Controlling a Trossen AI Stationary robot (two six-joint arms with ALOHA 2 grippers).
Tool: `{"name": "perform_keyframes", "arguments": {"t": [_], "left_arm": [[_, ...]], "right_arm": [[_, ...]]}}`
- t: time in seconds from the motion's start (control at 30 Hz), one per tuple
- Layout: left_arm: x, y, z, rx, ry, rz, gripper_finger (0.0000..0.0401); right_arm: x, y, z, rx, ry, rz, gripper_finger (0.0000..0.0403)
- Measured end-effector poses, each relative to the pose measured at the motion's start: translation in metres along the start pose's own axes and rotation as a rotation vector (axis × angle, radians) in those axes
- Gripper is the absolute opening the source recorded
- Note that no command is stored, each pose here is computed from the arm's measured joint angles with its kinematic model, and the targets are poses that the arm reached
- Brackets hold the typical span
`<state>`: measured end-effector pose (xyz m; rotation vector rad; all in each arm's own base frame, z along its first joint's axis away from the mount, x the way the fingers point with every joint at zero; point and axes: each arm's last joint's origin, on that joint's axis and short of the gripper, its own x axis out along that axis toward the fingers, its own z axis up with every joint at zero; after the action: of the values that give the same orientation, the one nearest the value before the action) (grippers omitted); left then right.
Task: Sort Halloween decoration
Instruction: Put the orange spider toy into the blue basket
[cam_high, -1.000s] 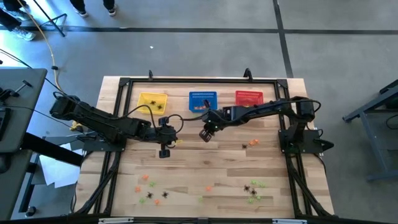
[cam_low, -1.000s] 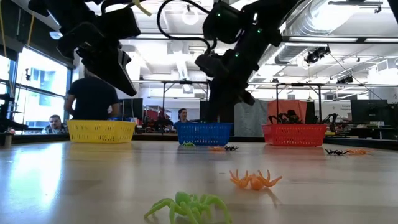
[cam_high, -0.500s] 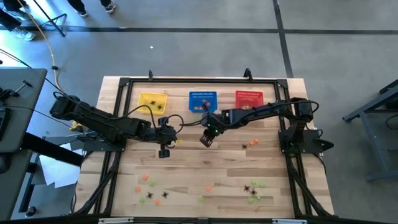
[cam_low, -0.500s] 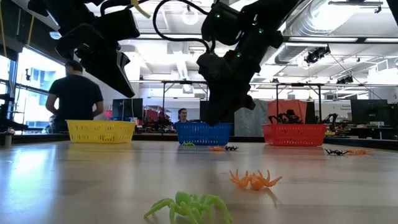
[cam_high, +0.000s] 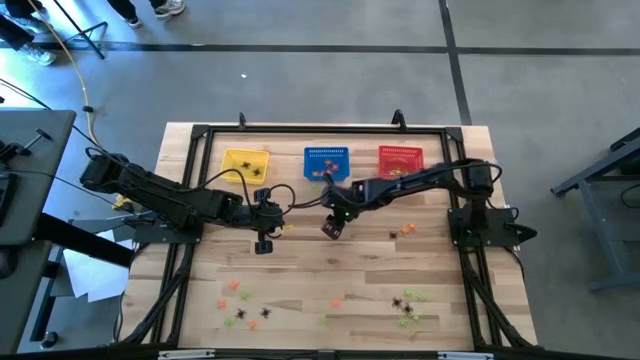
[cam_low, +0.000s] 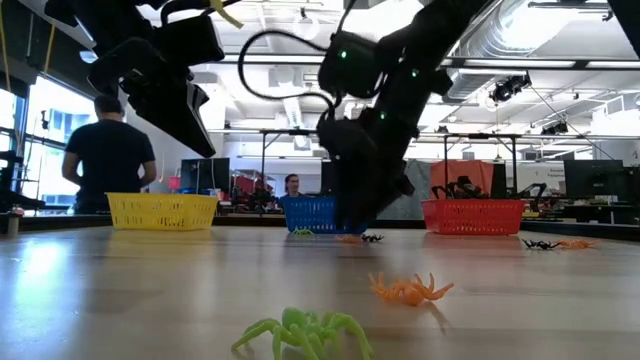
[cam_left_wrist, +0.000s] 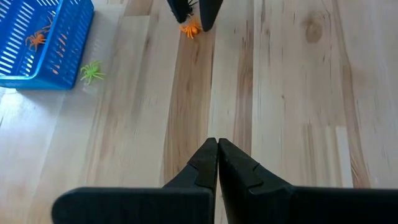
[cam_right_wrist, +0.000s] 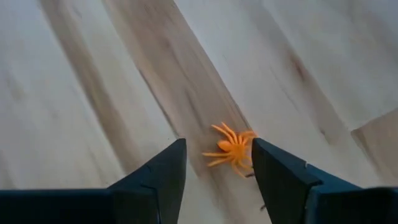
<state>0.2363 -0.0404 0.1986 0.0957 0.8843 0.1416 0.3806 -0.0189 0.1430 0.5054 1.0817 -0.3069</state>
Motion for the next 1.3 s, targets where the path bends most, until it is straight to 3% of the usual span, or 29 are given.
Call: {"name": "perform_keyframes", "arguments": {"t": [0.4, 0.7, 1.07, 1.3], "left_arm": [[0.000, 0.000, 0.000, 0.000, -0.001, 0.000, 0.0000], [0.000, 0.000, 0.000, 0.000, -0.001, 0.000, 0.0000], [0.000, 0.000, 0.000, -0.008, 0.000, 0.000, 0.0000], [0.000, 0.000, 0.000, -0.006, 0.003, 0.001, 0.0000]], "right_arm": [[0.019, -0.004, -0.006, -0.023, 0.050, -0.037, 0.0141], [0.020, -0.010, -0.009, 0.001, 0.073, -0.094, 0.0012], [0.006, -0.010, -0.004, 0.025, 0.050, -0.068, 0.0003], [-0.040, 0.005, 0.020, 0.001, -0.042, -0.018, 0.0002]]}}
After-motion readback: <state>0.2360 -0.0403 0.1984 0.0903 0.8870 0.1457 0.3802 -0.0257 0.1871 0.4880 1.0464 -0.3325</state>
